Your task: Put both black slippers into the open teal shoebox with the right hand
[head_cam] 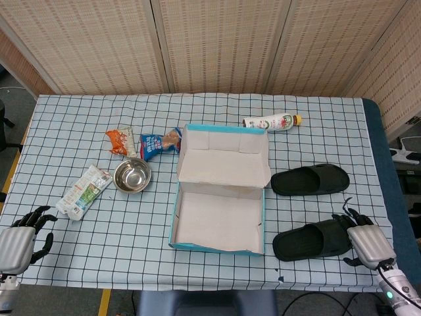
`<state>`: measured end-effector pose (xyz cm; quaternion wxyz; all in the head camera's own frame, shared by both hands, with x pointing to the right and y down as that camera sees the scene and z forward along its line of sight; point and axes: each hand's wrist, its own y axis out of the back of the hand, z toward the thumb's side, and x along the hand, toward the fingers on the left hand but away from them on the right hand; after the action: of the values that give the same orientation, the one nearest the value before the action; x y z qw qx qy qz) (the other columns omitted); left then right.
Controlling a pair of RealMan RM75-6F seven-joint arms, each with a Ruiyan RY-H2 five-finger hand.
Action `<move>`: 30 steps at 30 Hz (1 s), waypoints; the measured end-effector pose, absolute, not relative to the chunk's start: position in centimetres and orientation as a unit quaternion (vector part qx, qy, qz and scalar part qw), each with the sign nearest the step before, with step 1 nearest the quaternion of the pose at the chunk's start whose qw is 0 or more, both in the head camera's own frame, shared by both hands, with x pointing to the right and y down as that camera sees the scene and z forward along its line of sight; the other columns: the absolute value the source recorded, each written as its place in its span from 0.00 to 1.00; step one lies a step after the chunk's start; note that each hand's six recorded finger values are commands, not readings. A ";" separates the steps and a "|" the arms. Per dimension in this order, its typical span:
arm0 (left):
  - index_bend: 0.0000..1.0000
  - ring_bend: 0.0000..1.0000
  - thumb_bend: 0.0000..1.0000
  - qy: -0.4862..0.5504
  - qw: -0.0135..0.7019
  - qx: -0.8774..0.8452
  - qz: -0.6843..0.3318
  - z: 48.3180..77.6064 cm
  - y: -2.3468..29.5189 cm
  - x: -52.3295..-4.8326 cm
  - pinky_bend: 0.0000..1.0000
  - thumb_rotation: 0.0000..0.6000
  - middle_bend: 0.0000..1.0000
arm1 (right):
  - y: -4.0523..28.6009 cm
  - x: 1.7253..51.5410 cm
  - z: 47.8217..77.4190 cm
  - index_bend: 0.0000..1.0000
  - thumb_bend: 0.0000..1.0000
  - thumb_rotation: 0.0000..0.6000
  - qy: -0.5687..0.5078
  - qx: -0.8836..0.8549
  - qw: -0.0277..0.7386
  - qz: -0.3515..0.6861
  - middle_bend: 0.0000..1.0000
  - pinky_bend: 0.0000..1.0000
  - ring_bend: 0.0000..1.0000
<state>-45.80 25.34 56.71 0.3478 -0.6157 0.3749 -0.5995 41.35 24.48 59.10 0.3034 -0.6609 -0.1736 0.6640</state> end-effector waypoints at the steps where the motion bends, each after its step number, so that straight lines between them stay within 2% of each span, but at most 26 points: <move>1: 0.35 0.25 0.51 0.375 0.349 -0.615 -0.599 56.7 25.3 -45.8 0.42 1.00 0.16 | 24.5 41.1 59.6 0.04 0.00 1.00 -0.168 -0.666 0.301 0.662 0.13 0.13 0.00; 12: 0.35 0.25 0.51 0.378 0.347 -0.616 -0.597 56.6 25.3 -45.8 0.42 1.00 0.16 | 25.1 40.5 62.1 0.00 0.00 1.00 -0.168 -0.692 0.285 0.641 0.09 0.11 0.00; 21: 0.35 0.25 0.51 0.377 0.345 -0.617 -0.598 56.7 25.3 -45.9 0.42 1.00 0.16 | 25.6 40.6 63.7 0.00 0.00 1.00 -0.144 -0.708 0.238 0.649 0.09 0.11 0.00; 24: 0.35 0.25 0.51 0.376 0.345 -0.617 -0.599 56.7 25.3 -45.9 0.42 1.00 0.16 | 25.5 40.7 64.3 0.05 0.00 1.00 -0.151 -0.707 0.226 0.652 0.10 0.11 0.00; 27: 0.35 0.25 0.51 0.377 0.344 -0.618 -0.598 56.7 25.3 -45.9 0.42 1.00 0.16 | 25.4 40.8 64.8 0.11 0.00 1.00 -0.159 -0.710 0.217 0.651 0.15 0.11 0.01; 30: 0.35 0.25 0.51 0.376 0.345 -0.617 -0.599 56.8 25.3 -45.9 0.42 1.00 0.16 | 25.2 40.8 65.1 0.18 0.00 1.00 -0.165 -0.711 0.216 0.648 0.21 0.11 0.05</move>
<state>-45.94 25.25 56.77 0.3451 -0.6171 0.3757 -0.5992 40.77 25.21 65.13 0.2165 -0.7109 -0.1652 0.6485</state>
